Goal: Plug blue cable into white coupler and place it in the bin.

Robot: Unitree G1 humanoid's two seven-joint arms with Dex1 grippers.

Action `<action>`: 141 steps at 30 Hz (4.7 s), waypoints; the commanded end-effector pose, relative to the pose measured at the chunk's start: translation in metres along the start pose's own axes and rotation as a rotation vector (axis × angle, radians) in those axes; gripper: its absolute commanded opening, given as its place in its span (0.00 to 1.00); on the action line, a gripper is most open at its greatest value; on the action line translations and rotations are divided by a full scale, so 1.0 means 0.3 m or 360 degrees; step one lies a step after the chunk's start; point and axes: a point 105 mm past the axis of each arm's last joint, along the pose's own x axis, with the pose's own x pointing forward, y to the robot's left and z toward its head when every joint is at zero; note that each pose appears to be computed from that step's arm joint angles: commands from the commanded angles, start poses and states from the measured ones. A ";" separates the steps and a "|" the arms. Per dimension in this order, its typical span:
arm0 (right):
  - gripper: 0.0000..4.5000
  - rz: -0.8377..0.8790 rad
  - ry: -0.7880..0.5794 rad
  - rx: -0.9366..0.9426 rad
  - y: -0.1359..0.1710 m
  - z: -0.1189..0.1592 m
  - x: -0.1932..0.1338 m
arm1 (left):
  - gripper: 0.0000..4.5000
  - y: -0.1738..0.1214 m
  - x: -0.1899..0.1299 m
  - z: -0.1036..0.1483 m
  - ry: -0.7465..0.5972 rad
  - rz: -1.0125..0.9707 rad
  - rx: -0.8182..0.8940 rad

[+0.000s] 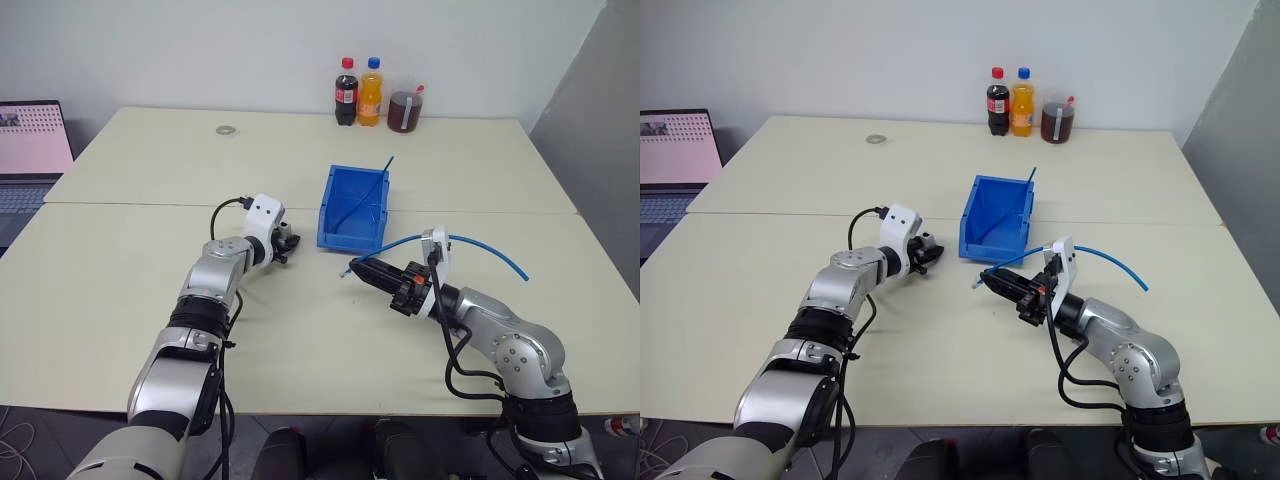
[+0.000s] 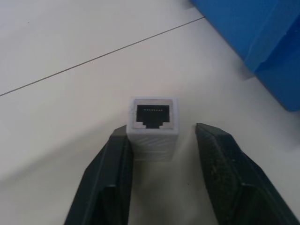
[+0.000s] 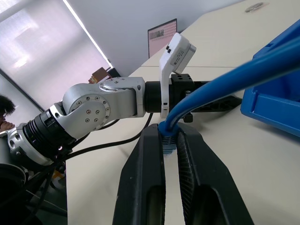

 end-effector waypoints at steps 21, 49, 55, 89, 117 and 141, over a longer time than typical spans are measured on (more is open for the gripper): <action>0.02 0.0172 0.0238 -0.0415 0.094 -0.015 -0.074 | 0.18 -0.227 -0.325 -0.062 0.0002 -0.1184 0.0719; 0.02 0.0464 0.0374 -0.0956 0.075 -0.157 0.166 | 0.18 -0.265 -0.326 -0.220 0.0230 -0.1453 0.1029; 0.02 0.0473 0.0394 -0.1039 0.067 -0.170 0.188 | 0.18 -0.261 -0.323 -0.229 0.0235 -0.1446 0.1018; 0.02 0.0533 0.0684 -0.1268 0.062 -0.223 0.190 | 0.18 -0.266 -0.294 -0.220 0.0263 -0.1415 0.0923; 0.02 0.0622 0.1012 -0.1095 0.062 -0.346 0.205 | 0.18 -0.293 -0.317 -0.213 0.0239 -0.1432 0.0910; 0.02 0.0668 0.1031 -0.0965 0.084 -0.445 0.220 | 0.18 -0.303 -0.319 -0.210 0.0223 -0.1426 0.0895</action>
